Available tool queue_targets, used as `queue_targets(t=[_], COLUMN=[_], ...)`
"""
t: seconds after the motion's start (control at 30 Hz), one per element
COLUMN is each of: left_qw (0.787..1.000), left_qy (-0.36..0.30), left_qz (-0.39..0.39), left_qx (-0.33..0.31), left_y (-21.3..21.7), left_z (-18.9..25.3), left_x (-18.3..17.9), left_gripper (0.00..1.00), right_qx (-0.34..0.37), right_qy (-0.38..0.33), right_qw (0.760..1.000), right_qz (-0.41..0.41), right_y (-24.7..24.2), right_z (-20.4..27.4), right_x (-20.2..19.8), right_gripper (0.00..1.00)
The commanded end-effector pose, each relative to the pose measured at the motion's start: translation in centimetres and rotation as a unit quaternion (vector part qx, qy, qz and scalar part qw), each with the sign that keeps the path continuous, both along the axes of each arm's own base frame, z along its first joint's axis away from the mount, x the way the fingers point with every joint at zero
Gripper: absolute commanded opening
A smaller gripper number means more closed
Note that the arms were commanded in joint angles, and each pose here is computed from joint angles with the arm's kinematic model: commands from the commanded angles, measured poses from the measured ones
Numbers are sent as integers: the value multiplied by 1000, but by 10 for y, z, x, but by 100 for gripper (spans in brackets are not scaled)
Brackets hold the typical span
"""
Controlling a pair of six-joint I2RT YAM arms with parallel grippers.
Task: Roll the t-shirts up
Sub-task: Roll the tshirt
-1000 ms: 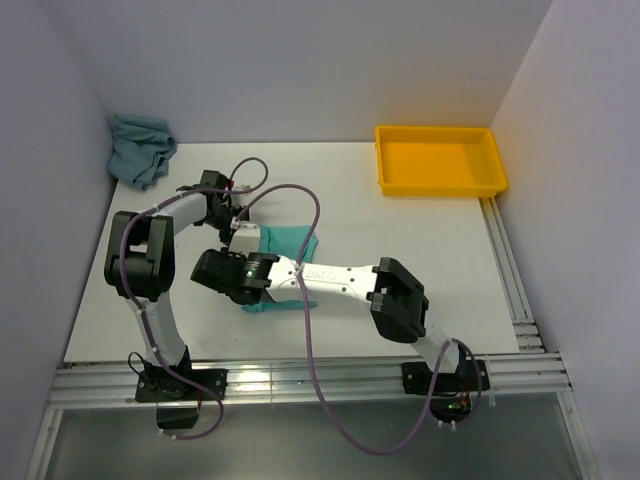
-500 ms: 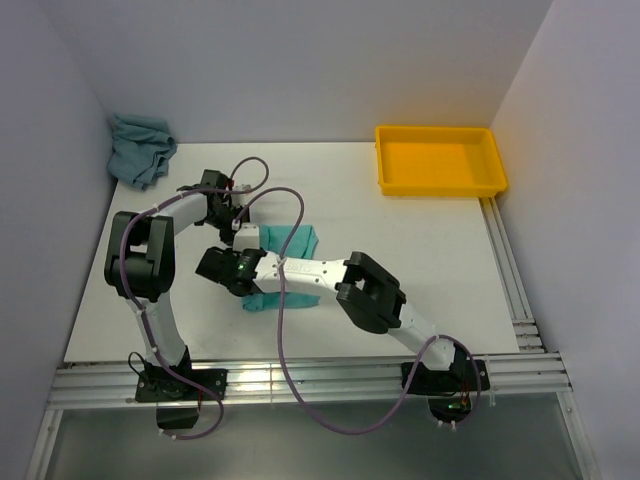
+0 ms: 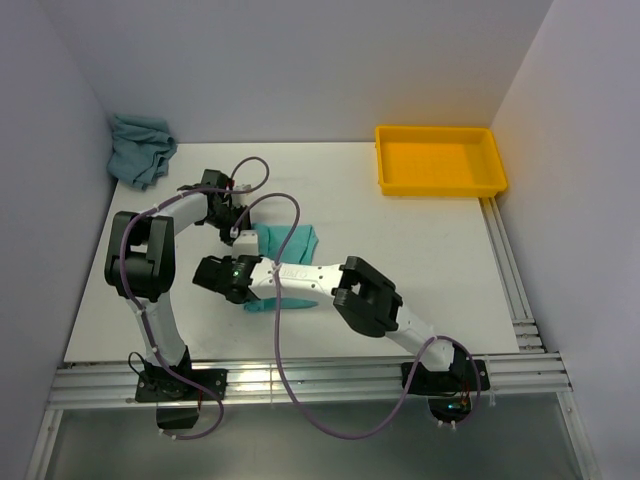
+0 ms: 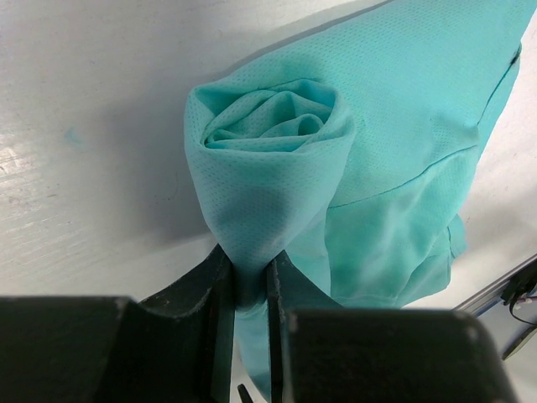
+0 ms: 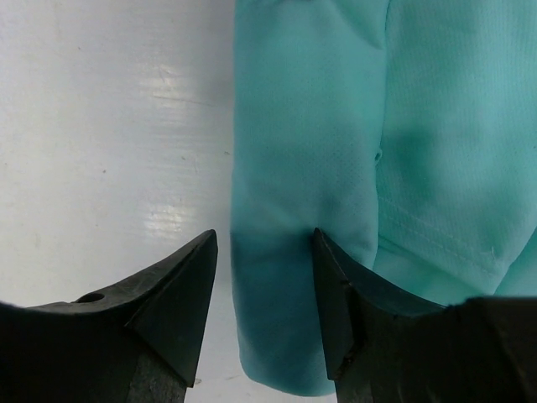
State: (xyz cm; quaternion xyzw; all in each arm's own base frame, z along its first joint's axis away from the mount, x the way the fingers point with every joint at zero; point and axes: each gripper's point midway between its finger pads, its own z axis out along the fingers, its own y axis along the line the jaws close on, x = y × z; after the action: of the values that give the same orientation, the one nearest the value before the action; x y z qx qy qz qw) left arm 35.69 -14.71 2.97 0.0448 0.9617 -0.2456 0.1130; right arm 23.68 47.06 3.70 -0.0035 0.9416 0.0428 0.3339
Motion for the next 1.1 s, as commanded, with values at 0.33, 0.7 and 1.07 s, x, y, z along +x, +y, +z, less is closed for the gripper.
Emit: queue_targets(t=[0.33,0.7,1.07], left_qw=[999,999,996], left_qy=[-25,-32,-80], left_qz=[2,-3,-27], left_qx=[26,10,-32], left_y=[4,-2,-5], left_z=[1,10,56], left_x=[19,27,43], left_gripper=[17,31,52], right_qx=[-90,-98,156], right_qy=[72,107,80], right_qw=[993,989,984], right_qz=[6,10,40], right_y=[-27,-37,-2], right_z=[-47,-69,-19], right_x=[-48,-63,-46], right_gripper=[54,38,19])
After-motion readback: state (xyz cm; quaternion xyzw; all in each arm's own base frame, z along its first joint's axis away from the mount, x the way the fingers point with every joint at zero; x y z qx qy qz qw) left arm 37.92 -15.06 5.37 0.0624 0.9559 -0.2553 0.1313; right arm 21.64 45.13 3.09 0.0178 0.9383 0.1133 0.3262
